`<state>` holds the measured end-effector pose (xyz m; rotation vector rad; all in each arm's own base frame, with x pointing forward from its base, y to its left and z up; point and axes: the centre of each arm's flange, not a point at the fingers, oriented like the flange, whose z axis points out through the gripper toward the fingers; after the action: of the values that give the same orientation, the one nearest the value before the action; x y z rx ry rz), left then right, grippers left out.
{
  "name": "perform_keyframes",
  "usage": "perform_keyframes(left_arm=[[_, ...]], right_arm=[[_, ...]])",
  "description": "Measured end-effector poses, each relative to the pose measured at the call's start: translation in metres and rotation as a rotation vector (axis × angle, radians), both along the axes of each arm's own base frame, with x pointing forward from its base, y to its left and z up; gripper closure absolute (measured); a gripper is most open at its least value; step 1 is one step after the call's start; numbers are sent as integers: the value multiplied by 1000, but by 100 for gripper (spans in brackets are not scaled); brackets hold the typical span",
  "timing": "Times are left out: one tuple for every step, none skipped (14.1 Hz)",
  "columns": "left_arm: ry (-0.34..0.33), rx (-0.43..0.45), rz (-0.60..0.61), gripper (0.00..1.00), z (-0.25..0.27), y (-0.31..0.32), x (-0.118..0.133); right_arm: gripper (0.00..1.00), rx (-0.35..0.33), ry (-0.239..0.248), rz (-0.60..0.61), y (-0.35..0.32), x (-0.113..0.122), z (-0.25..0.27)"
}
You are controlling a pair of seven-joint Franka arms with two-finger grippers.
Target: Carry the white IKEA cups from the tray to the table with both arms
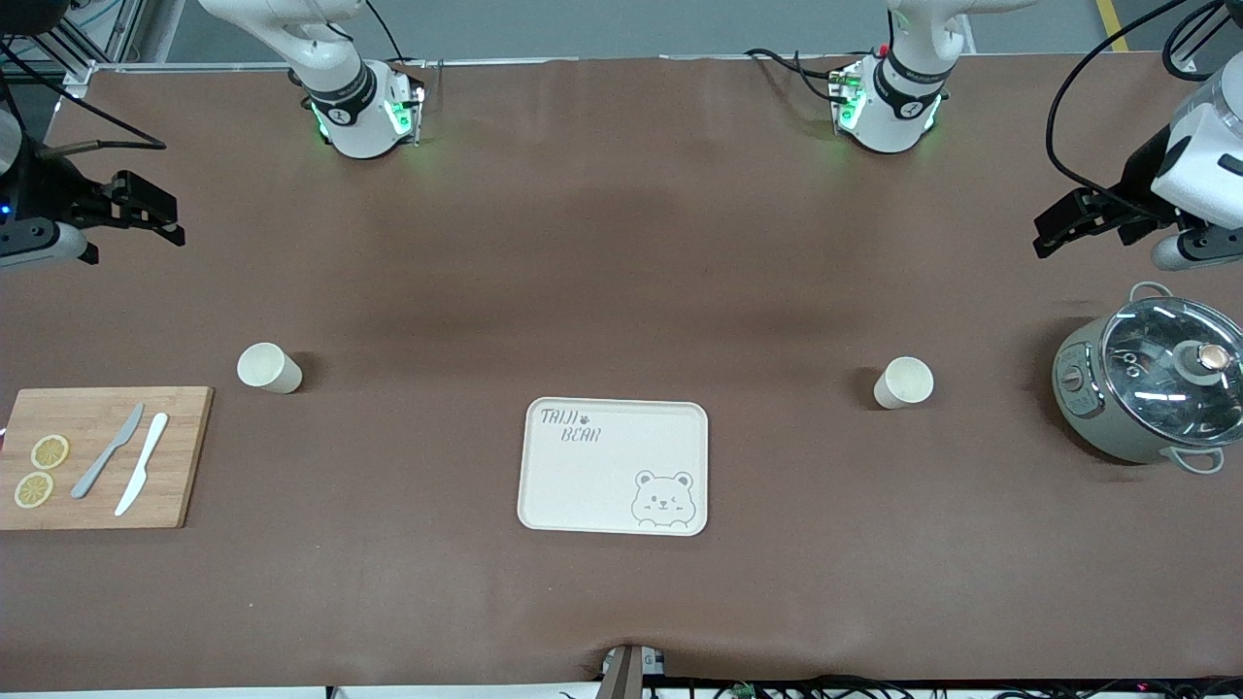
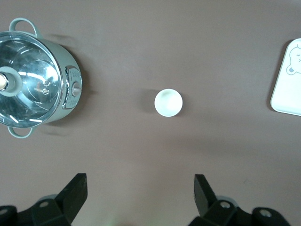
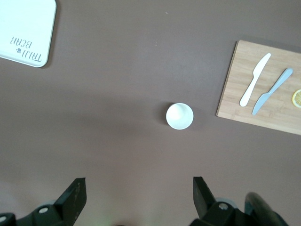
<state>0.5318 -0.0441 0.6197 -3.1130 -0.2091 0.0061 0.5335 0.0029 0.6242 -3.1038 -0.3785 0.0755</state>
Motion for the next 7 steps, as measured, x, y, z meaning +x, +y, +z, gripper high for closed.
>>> perform_keyframes(left_arm=[[-3,0,-2,0,1,0,0],[-8,-1,-4,0,2,-1,1],[-12,-1,-6,0,3,-2,1],[-14,-2,-8,0,4,-3,2],[-18,-2,-9,0,4,-3,3],[-24,-3,-9,0,5,-3,4],[-27,-3,-9,0,5,-4,5]], right_arm=[[0,0,-1,0,-2,0,1],[0,1,-1,-7,-5,0,1],[0,1,4,-31,-5,-1,0],[0,1,13,-83,-2,-2,0],[0,-2,18,-131,3,-2,0],[0,-5,20,-161,8,-2,0],[0,-6,18,-175,11,-3,1]])
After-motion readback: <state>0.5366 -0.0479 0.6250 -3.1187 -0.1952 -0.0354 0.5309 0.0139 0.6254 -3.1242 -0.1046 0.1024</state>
